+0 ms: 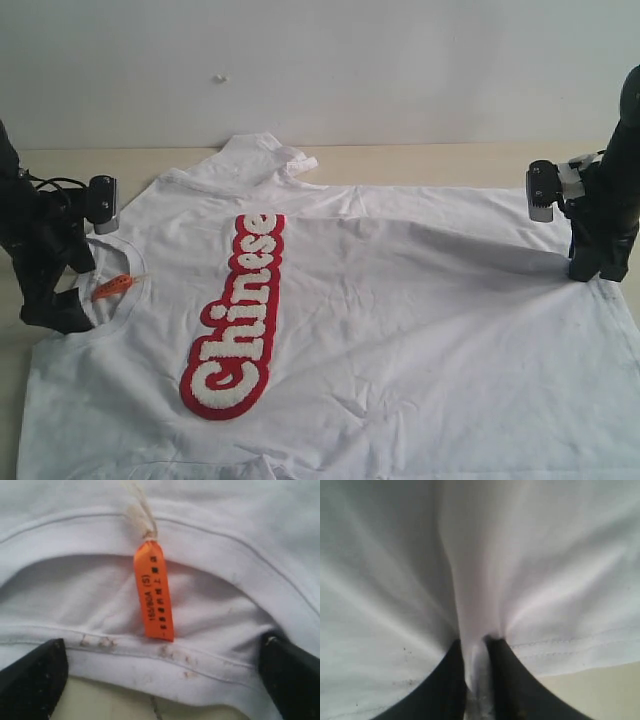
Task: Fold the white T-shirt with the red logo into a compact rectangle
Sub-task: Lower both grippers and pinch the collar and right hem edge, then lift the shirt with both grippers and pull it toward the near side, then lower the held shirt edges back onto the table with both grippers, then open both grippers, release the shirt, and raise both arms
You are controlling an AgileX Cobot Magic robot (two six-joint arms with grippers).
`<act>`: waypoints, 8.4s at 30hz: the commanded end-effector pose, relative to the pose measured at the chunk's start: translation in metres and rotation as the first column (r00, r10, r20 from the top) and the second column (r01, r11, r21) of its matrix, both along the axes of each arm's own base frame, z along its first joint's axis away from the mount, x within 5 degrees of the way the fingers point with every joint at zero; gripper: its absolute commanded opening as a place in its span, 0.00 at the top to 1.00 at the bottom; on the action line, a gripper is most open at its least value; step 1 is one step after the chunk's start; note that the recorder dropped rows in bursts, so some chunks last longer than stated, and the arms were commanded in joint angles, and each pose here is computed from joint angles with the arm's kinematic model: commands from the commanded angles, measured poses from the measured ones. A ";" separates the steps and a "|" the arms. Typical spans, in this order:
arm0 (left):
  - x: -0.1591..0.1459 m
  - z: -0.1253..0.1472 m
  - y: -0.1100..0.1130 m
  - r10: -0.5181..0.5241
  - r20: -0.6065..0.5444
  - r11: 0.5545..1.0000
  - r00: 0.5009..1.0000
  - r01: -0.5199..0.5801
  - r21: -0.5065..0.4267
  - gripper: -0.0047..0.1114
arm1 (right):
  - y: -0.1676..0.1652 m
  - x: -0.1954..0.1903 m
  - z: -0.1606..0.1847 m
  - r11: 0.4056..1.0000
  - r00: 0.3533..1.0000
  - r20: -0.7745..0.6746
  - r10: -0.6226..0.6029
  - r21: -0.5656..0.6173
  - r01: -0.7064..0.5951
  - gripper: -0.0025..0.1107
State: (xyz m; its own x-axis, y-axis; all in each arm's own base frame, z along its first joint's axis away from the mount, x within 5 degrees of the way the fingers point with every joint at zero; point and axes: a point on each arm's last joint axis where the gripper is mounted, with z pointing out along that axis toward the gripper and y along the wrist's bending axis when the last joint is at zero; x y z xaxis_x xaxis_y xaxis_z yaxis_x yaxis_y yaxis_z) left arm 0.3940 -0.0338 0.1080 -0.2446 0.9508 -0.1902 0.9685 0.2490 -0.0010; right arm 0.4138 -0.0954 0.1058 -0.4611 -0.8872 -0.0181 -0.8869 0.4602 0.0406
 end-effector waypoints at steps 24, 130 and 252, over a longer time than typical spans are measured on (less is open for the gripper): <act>0.000 -0.019 0.004 -0.074 -0.006 0.995 0.997 0.074 0.067 0.96 | -0.002 -0.008 -0.016 0.993 0.989 -0.089 -0.116 -0.030 0.114 0.88; -0.071 0.209 0.017 0.103 0.514 0.994 0.852 -0.104 -0.027 0.96 | 0.059 -0.047 0.205 0.885 0.817 0.343 -0.463 0.227 0.406 0.98; 0.042 0.023 0.027 0.096 0.642 0.983 0.761 -0.172 0.057 0.14 | -0.025 0.091 0.125 0.348 0.437 0.126 -0.891 0.807 0.477 0.05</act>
